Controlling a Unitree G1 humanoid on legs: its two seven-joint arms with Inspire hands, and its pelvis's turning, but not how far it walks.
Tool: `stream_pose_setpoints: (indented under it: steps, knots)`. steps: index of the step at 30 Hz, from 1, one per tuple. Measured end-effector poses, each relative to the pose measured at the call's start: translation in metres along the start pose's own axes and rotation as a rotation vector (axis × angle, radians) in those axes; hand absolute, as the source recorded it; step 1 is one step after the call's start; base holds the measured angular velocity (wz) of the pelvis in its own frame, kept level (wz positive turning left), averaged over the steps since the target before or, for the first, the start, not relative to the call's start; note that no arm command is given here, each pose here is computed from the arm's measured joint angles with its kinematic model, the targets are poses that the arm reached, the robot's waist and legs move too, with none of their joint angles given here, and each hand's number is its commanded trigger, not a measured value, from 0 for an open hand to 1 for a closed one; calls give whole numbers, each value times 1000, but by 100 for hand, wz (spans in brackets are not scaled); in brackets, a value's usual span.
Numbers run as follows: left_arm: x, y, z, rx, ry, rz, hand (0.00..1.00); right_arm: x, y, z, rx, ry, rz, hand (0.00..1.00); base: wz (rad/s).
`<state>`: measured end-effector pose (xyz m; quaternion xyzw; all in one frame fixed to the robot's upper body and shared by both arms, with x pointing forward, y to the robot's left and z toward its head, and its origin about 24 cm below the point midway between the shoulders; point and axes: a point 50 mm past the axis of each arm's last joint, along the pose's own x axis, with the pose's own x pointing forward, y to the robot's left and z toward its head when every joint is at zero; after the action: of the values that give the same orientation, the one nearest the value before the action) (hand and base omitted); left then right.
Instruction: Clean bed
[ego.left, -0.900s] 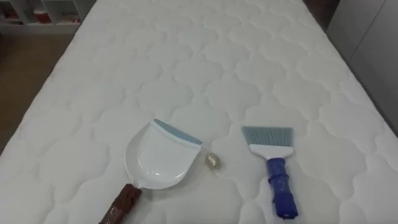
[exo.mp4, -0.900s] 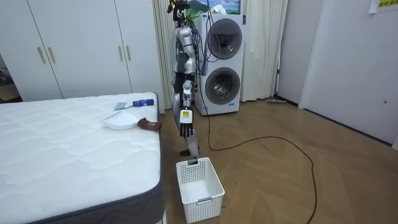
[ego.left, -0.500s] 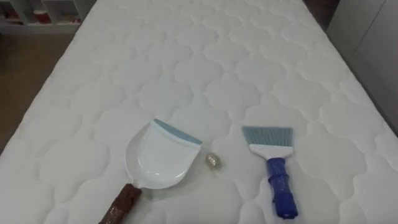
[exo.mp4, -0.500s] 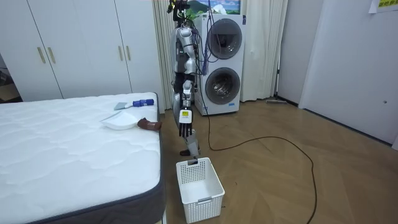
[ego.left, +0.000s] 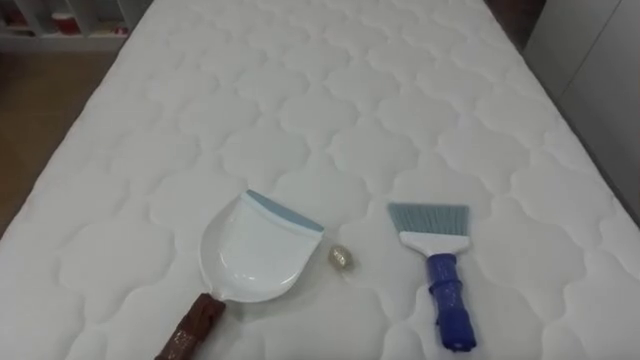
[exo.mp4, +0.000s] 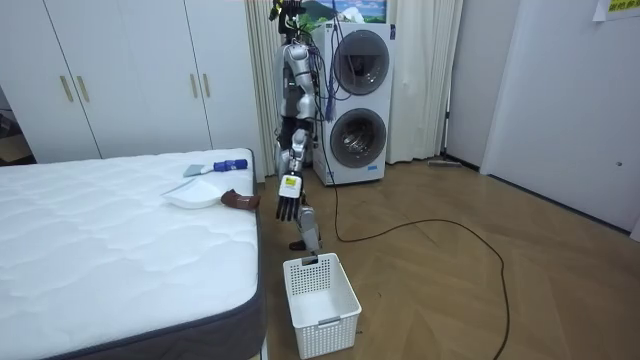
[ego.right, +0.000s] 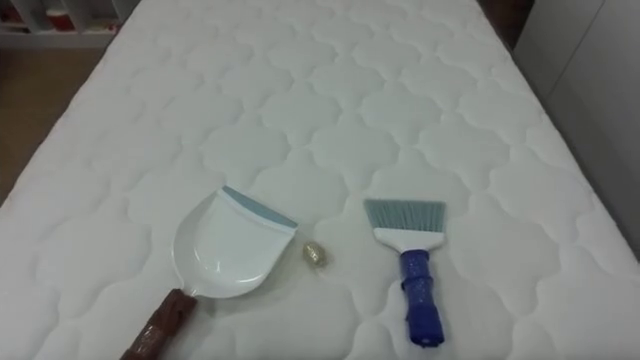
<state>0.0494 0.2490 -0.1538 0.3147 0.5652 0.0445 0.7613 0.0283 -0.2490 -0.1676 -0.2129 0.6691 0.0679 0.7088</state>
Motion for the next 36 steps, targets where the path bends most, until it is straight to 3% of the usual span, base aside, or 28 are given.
stream_pose_setpoints:
  steps: [4, 10, 25, 36]
  knots:
    - [-1, 25, 40, -42, -199, 158, 0, -1, -8, 12, 0, -65, -29, 0, 6]
    - [-8, 42, 73, -48, -380, 298, 0, -1, -10, 19, 3, -118, -39, 0, -2]
    - [-13, 57, 114, -68, -539, 391, 0, -1, -9, 17, 3, -106, -33, 0, -1]
    - [-14, 54, 117, -20, -565, 382, 0, -1, -10, 17, -1, -99, -28, 0, 0]
